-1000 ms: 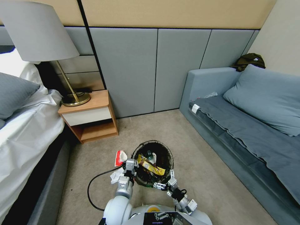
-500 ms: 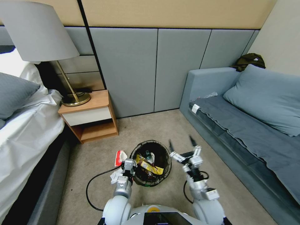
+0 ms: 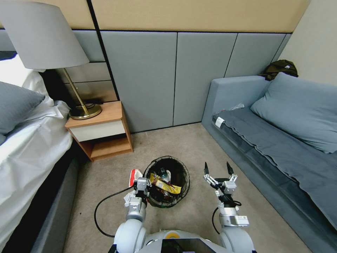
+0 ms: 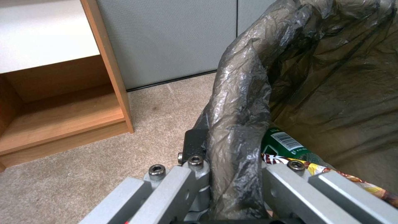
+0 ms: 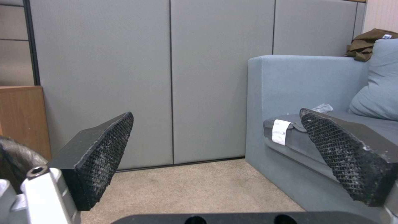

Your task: Pick up the trash bin, then pick up the garbage from the floor and place it into the trash bin.

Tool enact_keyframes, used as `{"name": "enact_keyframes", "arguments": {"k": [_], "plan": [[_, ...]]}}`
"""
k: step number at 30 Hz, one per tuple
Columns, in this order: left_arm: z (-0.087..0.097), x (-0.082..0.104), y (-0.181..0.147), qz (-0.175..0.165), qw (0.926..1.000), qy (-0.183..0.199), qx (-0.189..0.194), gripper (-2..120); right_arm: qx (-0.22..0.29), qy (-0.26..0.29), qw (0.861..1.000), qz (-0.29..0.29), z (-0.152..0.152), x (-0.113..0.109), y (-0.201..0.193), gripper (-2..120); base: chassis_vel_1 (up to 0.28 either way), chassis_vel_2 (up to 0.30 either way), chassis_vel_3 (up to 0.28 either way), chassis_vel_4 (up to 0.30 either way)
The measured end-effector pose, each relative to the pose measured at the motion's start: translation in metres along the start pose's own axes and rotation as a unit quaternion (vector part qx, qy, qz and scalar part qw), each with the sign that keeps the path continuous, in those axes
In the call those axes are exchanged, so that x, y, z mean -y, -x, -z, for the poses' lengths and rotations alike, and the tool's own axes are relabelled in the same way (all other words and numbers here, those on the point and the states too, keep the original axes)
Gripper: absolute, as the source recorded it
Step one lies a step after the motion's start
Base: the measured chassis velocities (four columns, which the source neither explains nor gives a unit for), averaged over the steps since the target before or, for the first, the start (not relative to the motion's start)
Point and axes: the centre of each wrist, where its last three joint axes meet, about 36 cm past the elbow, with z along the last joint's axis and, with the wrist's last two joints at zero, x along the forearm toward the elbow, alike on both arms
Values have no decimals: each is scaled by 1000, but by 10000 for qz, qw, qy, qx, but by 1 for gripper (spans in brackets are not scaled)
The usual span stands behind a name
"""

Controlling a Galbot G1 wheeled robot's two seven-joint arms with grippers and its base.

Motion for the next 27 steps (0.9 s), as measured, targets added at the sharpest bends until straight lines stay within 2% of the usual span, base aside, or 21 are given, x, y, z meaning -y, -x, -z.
{"name": "enact_keyframes", "arguments": {"k": [27], "plan": [[1, 3, 0, -70, 10000, -30, 49, 1, 16, -2, 10000, 29, 2, 2, 7, 100, 37, 34, 32, 32]]}}
